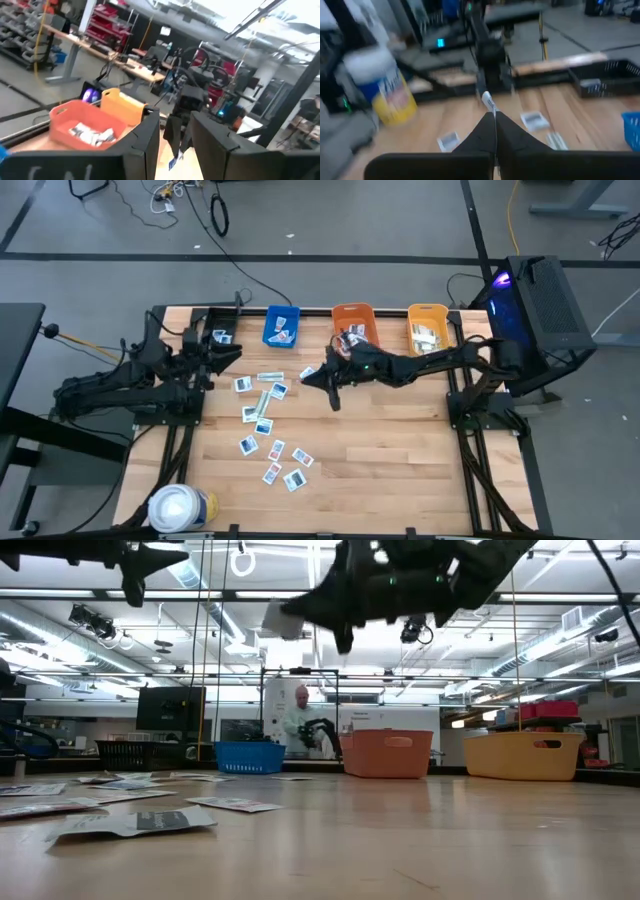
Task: Pick & Place First Aid Supplies
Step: Put the alcohol pad into the black bin
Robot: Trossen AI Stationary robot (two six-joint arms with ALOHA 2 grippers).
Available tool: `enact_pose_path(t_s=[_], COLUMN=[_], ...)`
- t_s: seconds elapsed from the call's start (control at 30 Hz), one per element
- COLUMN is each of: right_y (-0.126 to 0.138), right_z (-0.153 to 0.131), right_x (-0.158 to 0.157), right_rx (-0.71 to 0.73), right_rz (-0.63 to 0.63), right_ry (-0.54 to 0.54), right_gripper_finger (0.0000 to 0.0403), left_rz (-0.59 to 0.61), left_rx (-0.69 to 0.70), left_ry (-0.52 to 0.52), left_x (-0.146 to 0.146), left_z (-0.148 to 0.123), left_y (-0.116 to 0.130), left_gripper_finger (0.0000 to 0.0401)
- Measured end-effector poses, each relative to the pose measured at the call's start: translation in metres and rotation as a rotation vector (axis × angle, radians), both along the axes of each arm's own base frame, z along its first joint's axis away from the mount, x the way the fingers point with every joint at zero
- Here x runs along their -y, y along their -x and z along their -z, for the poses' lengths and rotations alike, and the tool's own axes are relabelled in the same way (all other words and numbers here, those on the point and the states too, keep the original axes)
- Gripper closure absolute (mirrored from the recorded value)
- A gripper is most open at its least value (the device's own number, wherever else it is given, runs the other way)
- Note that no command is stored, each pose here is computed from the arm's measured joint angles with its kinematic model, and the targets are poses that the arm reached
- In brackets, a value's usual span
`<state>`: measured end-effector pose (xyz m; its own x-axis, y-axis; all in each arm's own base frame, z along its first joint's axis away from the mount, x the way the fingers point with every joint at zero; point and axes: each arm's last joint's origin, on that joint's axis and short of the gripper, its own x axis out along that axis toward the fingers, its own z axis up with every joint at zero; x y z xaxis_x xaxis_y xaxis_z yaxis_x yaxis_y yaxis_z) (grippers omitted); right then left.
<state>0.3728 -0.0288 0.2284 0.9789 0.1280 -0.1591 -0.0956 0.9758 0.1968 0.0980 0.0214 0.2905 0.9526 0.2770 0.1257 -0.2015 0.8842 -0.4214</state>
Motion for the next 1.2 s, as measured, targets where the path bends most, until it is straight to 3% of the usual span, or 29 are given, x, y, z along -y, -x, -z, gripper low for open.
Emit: enact_pose_path(t_s=[0.3,0.57,0.77,1.2], right_y=[0.010,0.015,0.016,0.017], right_z=[-0.046,-0.066,-0.070,-0.072], right_x=[-0.001,-0.001,0.001,-0.003], right_rx=[0.263,0.443,0.504,0.530], right_rz=[0.006,0.006,0.076,0.076], right_ry=[-0.194,-0.333,-0.342,-0.345], right_gripper_finger=[0.0399,0.0399,0.0399,0.0399], left_rz=[0.048,0.122,0.151,0.186], left_rx=[0.043,0.091,0.151,0.193], left_ry=[-0.002,0.001,-0.028,-0.057], left_x=[-0.003,-0.006,-0.008,-0.006], left_z=[-0.004,-0.005,-0.006,0.005], left_y=[-0.025,-0.051,-0.067,-0.102], left_gripper_finger=[0.0279,0.0216,0.0190,0.0206])
